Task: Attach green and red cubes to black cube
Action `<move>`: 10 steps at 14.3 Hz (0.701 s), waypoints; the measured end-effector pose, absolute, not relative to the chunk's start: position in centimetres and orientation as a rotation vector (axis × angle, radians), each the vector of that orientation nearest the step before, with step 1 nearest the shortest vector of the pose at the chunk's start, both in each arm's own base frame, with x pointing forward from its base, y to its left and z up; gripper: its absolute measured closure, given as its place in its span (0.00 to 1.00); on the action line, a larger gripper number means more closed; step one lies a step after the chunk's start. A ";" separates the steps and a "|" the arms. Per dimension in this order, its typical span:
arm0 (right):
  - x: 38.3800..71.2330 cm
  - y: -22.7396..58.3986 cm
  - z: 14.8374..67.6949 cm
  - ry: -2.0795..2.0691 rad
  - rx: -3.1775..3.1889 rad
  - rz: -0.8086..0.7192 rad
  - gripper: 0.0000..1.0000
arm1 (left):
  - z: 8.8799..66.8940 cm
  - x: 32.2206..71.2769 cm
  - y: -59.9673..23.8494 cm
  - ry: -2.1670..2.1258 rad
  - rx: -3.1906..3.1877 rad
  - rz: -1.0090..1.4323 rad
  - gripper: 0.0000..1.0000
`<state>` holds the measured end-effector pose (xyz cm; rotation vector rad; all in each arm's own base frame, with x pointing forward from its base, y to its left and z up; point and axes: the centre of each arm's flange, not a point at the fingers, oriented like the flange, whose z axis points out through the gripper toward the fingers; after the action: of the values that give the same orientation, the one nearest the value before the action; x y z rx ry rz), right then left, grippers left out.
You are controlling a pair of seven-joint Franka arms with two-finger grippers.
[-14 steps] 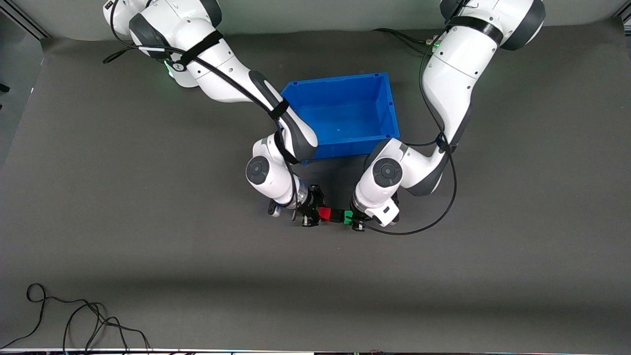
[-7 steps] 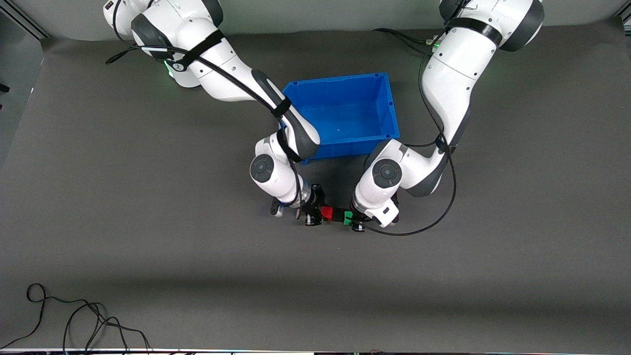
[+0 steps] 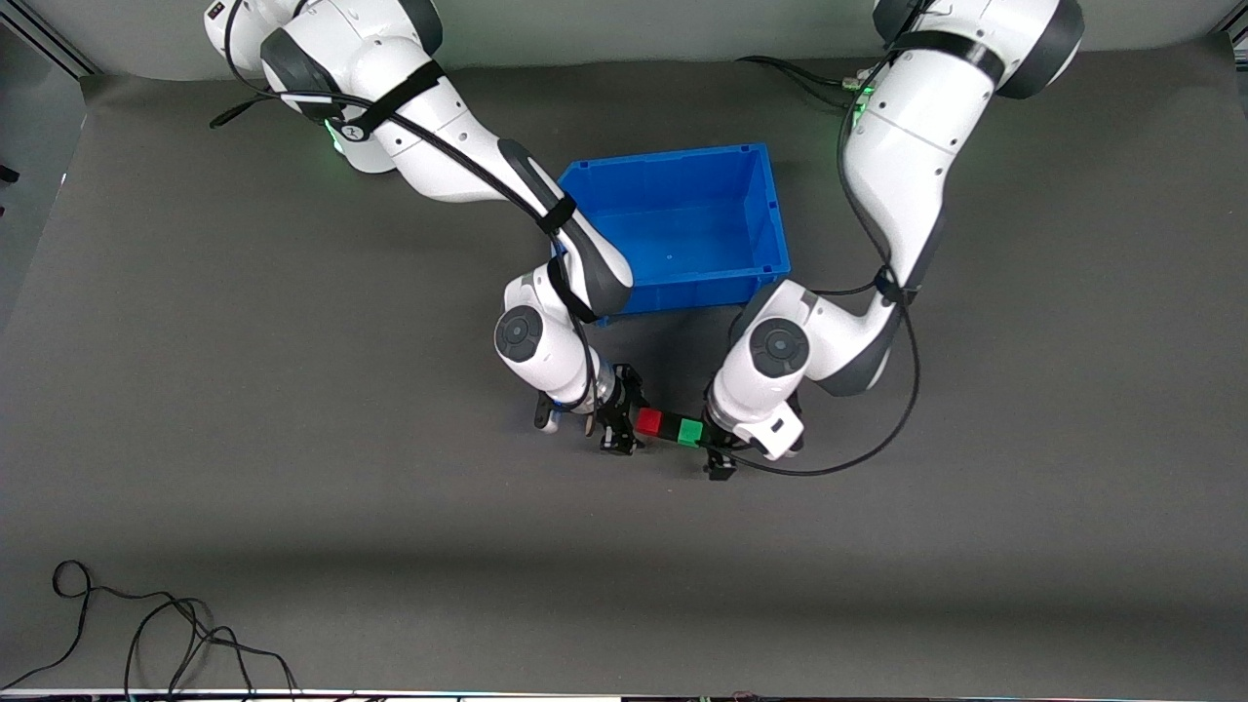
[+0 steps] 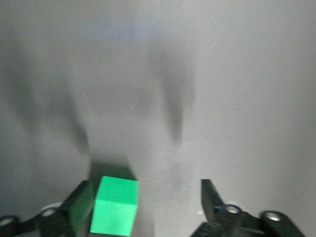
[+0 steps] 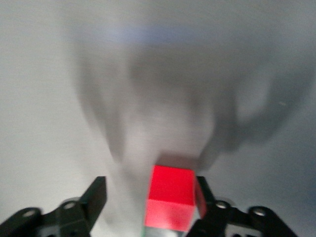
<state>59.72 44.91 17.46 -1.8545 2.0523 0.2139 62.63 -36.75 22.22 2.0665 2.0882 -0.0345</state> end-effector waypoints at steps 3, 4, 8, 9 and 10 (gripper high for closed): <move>60.9 44.8 21.0 1.928 -2.027 0.051 0.00 | 28.3 65.1 -30.6 2.022 2.218 0.001 0.00; 61.0 44.8 22.5 1.891 -2.089 0.001 0.00 | 30.4 65.7 -28.0 1.991 2.271 0.009 0.00; 62.2 42.4 29.2 1.739 -2.344 -0.194 0.00 | 35.6 66.3 -17.6 1.703 2.549 0.049 0.00; 62.7 41.2 30.8 1.679 -2.423 -0.204 0.00 | 36.0 66.1 -15.2 1.612 2.639 0.027 0.00; 63.3 39.4 32.6 1.610 -2.506 -0.205 0.00 | 36.3 65.9 -13.1 1.503 2.732 -0.004 0.00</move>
<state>63.33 39.38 32.65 -2.5058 1.6103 -0.2054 65.90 -13.10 36.35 2.7323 1.5029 -0.0043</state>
